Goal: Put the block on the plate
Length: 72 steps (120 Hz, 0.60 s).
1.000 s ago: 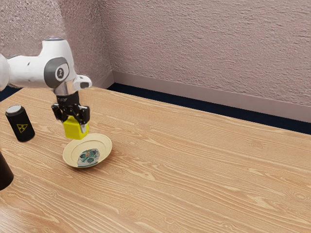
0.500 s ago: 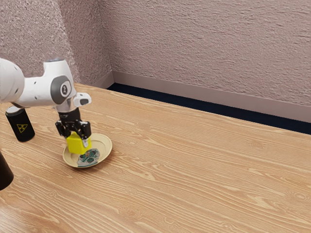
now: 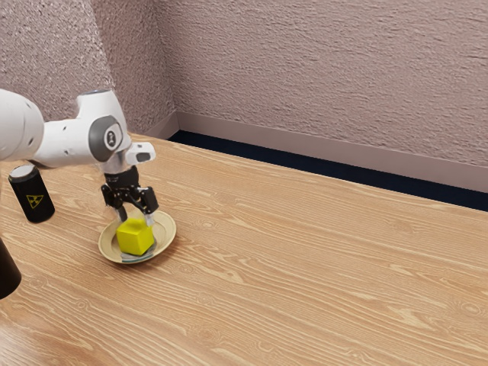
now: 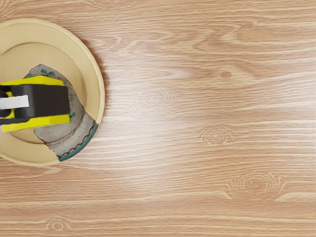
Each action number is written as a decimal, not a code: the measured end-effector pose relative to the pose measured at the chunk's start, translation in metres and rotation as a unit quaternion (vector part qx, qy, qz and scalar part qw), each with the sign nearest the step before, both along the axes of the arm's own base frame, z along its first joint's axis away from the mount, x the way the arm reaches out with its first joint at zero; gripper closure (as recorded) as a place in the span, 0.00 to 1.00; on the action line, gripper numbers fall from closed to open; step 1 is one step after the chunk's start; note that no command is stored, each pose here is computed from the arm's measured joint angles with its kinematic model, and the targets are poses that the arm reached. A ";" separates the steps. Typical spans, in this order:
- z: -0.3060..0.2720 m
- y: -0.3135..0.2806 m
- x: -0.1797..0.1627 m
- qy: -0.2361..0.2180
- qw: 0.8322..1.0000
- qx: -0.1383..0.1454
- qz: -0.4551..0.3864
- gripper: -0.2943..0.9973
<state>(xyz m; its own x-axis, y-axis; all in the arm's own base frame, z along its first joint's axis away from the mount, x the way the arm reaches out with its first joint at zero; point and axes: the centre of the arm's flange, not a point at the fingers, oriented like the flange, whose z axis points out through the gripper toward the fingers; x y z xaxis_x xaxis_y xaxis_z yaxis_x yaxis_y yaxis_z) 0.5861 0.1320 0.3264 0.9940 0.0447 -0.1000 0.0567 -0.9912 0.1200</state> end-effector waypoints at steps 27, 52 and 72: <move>0.092 -0.106 0.026 -0.048 0.993 -0.009 -0.105 0.24; 0.266 -0.219 0.013 -0.090 0.975 0.018 -0.202 0.23; 0.281 -0.211 -0.013 -0.031 0.982 0.032 -0.184 0.23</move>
<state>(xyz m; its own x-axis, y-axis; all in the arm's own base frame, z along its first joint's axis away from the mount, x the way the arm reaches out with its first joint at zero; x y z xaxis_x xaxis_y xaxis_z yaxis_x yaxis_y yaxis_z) 0.5734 -0.0787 0.6069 0.9481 -0.3145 -0.0464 -0.3123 -0.9487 0.0495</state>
